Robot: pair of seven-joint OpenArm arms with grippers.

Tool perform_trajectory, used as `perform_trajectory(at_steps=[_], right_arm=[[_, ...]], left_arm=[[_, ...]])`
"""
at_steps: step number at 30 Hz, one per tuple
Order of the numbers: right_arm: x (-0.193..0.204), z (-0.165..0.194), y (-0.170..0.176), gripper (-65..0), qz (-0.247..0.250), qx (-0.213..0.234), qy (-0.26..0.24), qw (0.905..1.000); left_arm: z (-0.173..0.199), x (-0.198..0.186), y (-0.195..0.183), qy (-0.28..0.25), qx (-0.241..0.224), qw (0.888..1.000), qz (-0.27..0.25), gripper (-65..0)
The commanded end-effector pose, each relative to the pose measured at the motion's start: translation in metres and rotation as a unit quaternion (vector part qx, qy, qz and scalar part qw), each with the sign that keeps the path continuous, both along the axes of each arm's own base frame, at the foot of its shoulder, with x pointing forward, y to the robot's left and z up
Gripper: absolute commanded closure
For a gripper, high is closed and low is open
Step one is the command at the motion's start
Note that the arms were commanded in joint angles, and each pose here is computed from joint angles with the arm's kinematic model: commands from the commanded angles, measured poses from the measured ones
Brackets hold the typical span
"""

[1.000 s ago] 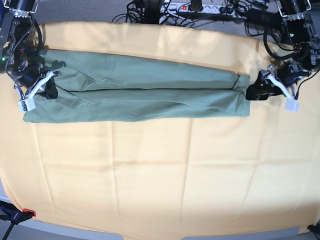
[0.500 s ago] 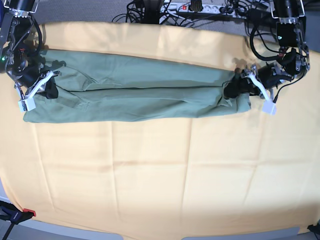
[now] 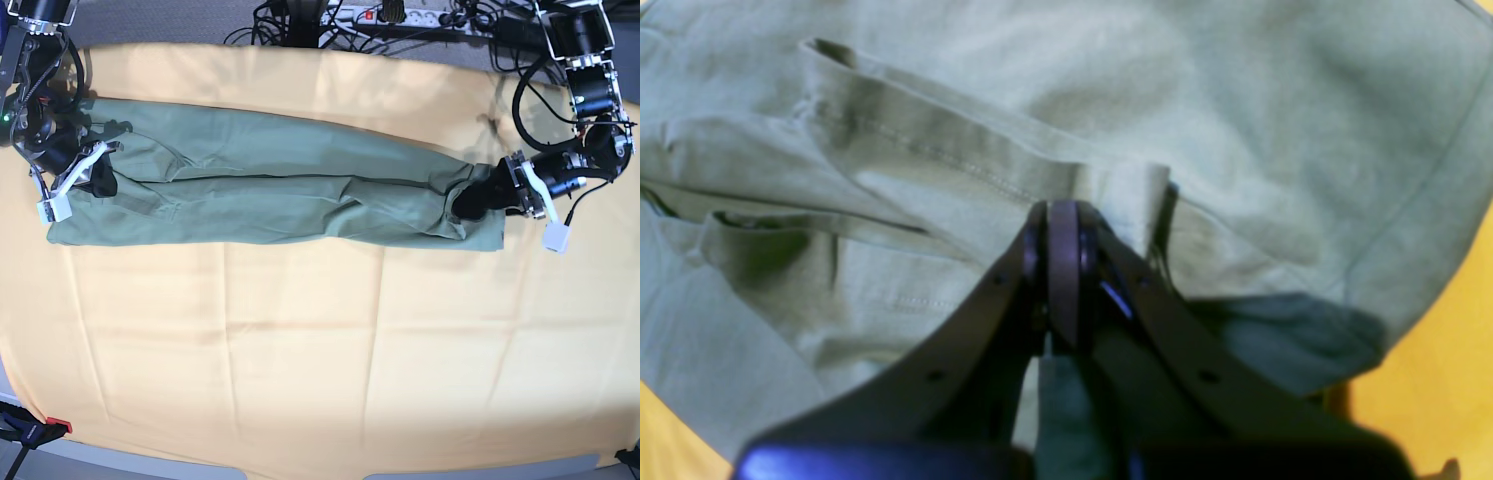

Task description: Fold the T-shirt properly

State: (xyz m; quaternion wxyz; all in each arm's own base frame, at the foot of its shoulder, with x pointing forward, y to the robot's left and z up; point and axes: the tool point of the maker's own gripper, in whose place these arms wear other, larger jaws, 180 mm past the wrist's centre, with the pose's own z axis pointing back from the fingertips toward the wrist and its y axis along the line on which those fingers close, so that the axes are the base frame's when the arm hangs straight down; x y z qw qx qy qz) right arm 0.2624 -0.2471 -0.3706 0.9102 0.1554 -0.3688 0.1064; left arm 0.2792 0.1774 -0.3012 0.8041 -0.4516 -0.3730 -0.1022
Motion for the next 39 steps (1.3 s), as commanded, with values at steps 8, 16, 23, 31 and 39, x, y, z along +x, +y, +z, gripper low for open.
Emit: perform_trajectory(at_steps=[8, 16, 23, 31, 39], right_arm=[[0.006, 0.011, -0.005, 0.0, 0.004, -0.008, -0.016, 0.9998], [0.006, 0.011, -0.005, 0.0, 0.004, -0.009, -0.016, 0.9998], [0.004, 0.009, -0.006, 0.0, 0.005, -0.014, -0.009, 0.9999], [0.004, 0.009, -0.006, 0.0, 0.005, -0.011, -0.009, 0.9999], [0.002, 0.007, -0.006, 0.0, 0.007, -0.014, 0.0, 0.9999]], left_arm=[[0.012, 0.008, -0.032, -0.028, -0.063, 0.998, 0.003, 0.0], [0.007, 0.003, -0.081, -0.017, -0.121, 0.992, -0.023, 0.0], [0.012, 0.003, -0.081, -0.039, -0.096, 0.994, -0.046, 0.0], [0.008, 0.014, -0.013, -0.041, 0.02, 0.999, -0.007, 0.0], [-0.007, 0.022, 0.048, 0.012, 0.139, 0.989, 0.052, 0.0]])
